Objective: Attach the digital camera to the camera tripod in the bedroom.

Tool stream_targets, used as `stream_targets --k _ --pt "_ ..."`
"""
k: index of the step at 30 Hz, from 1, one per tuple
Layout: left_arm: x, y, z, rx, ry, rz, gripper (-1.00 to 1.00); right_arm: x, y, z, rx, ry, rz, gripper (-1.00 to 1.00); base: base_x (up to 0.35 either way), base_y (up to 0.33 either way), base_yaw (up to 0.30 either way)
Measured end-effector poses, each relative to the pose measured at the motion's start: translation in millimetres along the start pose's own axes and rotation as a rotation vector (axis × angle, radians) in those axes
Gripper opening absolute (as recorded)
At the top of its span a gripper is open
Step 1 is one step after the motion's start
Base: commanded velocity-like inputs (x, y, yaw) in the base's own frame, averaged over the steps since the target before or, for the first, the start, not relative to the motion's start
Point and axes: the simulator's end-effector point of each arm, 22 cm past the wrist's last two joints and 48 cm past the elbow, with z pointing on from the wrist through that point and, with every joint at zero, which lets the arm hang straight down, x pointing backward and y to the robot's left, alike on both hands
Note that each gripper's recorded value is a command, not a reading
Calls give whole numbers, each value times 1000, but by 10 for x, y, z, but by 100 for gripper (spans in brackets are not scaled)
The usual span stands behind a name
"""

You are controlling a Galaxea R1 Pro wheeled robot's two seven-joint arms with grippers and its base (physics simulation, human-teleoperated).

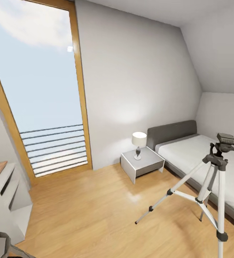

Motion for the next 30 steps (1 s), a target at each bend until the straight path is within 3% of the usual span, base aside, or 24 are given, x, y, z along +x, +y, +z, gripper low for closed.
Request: stream_targets --k 9,30 --pt "-1 0 2 0 0 0 -100 -3 -1 2 0 0 1 100 146 72 -297" --pt "-1 -1 2 0 0 0 -100 -5 -2 2 1 -1 3 100 6 3 -297"
